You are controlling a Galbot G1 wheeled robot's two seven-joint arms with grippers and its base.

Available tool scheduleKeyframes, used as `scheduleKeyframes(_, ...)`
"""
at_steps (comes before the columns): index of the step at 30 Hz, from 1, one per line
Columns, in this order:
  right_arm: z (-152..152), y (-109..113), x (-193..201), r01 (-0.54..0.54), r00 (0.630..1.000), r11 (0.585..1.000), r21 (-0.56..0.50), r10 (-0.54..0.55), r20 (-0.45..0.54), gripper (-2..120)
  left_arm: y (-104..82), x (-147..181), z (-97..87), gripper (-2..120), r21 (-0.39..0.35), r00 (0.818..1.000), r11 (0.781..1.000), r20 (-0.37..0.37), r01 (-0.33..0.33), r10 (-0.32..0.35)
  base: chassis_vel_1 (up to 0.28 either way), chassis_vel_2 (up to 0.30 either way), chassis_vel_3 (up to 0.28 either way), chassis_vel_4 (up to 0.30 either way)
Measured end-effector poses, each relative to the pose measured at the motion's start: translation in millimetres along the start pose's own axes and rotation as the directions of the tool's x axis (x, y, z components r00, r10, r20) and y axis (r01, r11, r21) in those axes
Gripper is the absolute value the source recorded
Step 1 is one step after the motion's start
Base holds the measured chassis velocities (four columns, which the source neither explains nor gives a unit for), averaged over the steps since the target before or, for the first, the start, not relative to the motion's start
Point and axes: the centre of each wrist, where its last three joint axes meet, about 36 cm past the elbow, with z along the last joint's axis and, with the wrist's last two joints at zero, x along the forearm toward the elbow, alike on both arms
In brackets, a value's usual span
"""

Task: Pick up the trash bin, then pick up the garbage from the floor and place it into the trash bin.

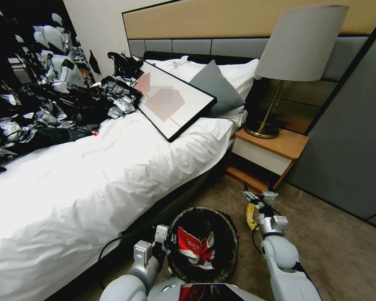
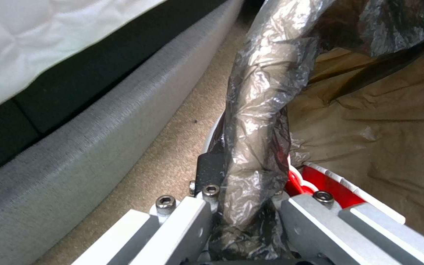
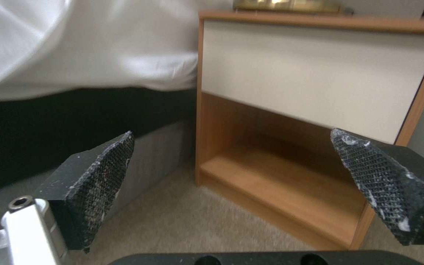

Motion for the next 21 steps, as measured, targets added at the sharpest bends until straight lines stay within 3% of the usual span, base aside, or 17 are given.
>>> scheduleKeyframes(14, 31.1, -3.2, -23.5, 0.029, 0.984, 0.999, -0.018, -0.032, -0.176, 100, 4.5, -2.8, -3.1, 0, 0.014, 1.0, 1.0, 0.02, 0.022, -0.022, 0.0, 0.0, 0.0, 0.0)
scheduleKeyframes(21, 74.6, -8.2, -48.6, 0.021, 0.952, 1.0, -0.002, -0.021, -0.307, 100, 4.6, -2.3, -4.1, 0, 0.018, 0.999, 1.0, 0.028, 0.025, -0.025, 0.0, 0.0, 0.0, 0.0)
